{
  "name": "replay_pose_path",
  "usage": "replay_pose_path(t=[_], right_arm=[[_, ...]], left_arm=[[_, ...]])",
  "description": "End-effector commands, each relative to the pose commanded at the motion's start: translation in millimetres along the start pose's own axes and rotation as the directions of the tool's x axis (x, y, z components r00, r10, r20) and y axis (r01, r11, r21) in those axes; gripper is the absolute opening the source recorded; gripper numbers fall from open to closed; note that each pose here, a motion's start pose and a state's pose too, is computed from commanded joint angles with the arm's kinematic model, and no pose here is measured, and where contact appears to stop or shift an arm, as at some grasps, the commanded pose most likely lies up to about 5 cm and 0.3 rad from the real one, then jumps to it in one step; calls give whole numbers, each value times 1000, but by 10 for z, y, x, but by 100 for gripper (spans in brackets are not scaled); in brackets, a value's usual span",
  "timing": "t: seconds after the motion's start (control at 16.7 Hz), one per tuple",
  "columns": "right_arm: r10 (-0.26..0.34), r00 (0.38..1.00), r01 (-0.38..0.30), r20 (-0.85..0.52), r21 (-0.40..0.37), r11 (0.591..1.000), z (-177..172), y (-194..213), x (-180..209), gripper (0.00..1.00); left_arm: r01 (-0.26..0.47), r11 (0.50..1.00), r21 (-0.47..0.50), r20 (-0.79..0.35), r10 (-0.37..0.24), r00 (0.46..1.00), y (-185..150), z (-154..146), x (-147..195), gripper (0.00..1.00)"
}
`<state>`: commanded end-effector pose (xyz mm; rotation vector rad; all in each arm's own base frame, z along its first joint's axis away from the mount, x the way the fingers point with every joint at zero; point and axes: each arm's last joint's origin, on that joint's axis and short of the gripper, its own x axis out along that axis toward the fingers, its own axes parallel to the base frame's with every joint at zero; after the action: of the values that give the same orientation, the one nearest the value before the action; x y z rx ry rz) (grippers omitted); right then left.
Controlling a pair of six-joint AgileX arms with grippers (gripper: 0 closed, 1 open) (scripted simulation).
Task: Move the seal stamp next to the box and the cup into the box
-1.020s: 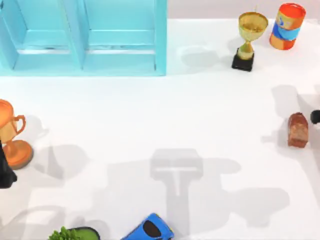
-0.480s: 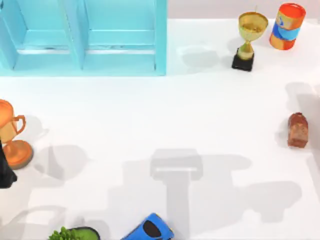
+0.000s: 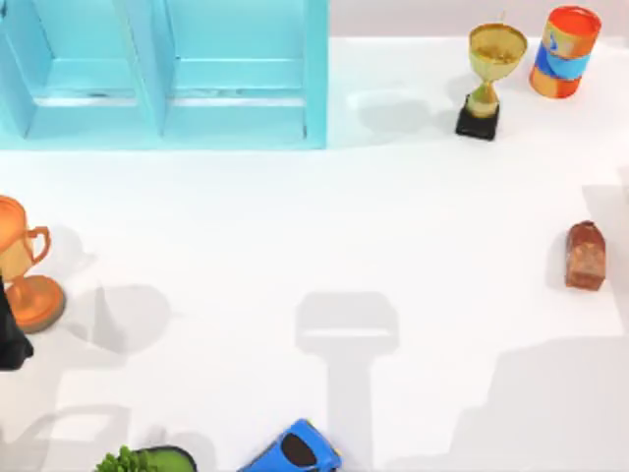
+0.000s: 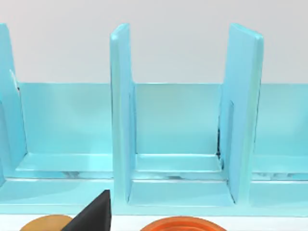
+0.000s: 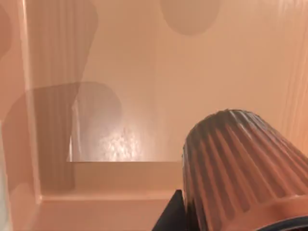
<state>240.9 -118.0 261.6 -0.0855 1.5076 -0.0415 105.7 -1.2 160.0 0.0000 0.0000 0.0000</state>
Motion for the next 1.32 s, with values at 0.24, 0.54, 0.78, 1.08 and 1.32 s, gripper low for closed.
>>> replay_pose_path(t=[0.24, 0.54, 0.78, 1.08, 1.32], right_arm=[[33, 999, -33, -21, 3, 999, -234, -199, 129, 0], [60, 998, -59, -36, 40, 997, -296, -226, 200, 0], [61, 998, -60, -34, 37, 998, -286, -220, 227, 0], [62, 998, -61, -31, 39, 997, -300, -213, 554, 0], [60, 998, -59, -35, 40, 997, -321, -184, 816, 0]], left_arm=[[0, 1000, 0, 0, 0, 1000, 0, 0, 0, 100], [0, 1000, 0, 0, 0, 1000, 0, 0, 0, 100], [0, 1000, 0, 0, 0, 1000, 0, 0, 0, 100], [0, 1000, 0, 0, 0, 1000, 0, 0, 0, 100], [0, 1000, 0, 0, 0, 1000, 0, 0, 0, 100]])
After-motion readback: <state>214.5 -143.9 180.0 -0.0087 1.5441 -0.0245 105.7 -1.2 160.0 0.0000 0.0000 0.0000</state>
